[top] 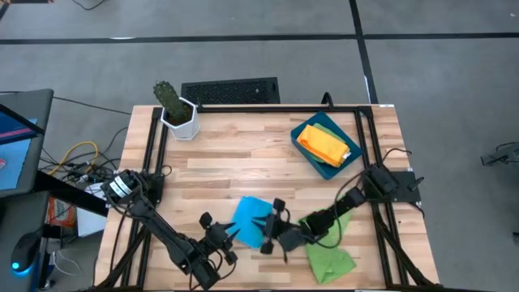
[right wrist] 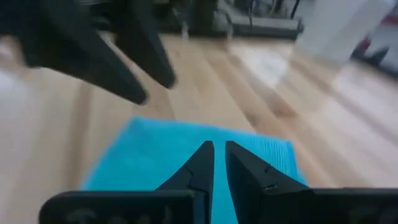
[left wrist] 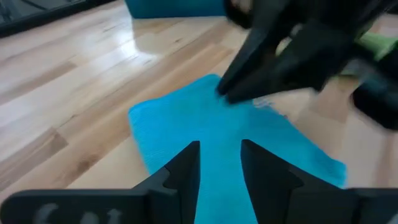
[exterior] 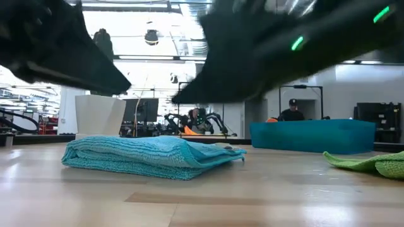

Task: Fold microfiber towels
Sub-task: Fold the blue microfiber cloth

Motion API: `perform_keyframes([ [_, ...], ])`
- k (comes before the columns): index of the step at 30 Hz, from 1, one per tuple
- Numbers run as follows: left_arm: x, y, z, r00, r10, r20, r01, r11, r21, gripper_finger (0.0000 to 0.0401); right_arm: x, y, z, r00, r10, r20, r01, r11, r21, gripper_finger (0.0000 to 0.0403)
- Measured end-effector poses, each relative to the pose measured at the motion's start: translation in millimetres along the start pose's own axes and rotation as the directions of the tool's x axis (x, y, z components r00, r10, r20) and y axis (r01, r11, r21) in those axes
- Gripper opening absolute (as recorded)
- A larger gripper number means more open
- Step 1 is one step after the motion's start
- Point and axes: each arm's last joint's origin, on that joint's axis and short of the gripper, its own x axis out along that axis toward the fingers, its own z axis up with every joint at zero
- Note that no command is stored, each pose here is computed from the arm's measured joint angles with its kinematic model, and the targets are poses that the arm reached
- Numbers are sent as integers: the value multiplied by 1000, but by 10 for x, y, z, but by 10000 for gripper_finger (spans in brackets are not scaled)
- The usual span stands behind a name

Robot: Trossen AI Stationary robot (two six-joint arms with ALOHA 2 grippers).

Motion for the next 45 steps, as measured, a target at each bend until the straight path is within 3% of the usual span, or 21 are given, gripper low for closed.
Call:
perform_keyframes([
  [4, 55, 63, -54, 1000, 12, -6, -13, 1000, -8, 101, 204, -119, -285, 995, 30, -99, -29, 999, 14, 65],
  [6, 62, 80, -72, 999, 13, -33, -13, 1000, 4, 98, 210, -127, -282, 994, 39, -99, -36, 999, 31, 65],
  [10, 11, 84, 4, 1000, -2, -30, 2, 1000, 12, 96, 11, -91, 64, 998, 60, -19, -60, 998, -5, 65],
  [15, -99, 109, 171, 999, -28, -19, 29, 999, 42, 96, -456, -53, 461, 994, 102, -24, -105, 978, -179, 66],
  [19, -155, 141, 225, 999, -36, -37, 38, 997, 61, 96, -748, 24, 462, 962, 231, -143, -263, 924, -276, 75],
  [22, -156, 146, 219, 998, -37, -53, 41, 996, 74, 98, -794, 103, 331, 930, 293, -222, -358, 858, -367, 98],
  [28, -144, 146, 217, 996, -41, -81, 47, 997, 66, 112, -629, 154, 29, 911, 271, -310, -403, 740, -538, 177],
  [32, -147, 143, 206, 992, -51, -116, 58, 997, 57, 118, -475, 89, -66, 925, 195, -325, -355, 748, -561, 214],
  [35, -147, 143, 202, 990, -54, -130, 62, 996, 56, 119, -370, 17, -107, 928, 156, -338, -332, 758, -561, 219],
  [40, -148, 143, 200, 989, -56, -136, 64, 996, 57, 119, -287, -93, -125, 919, 118, -375, -319, 782, -535, 200],
  [45, -148, 142, 201, 989, -56, -136, 64, 996, 56, 119, -264, -127, -127, 916, 107, -386, -315, 786, -531, 153],
])
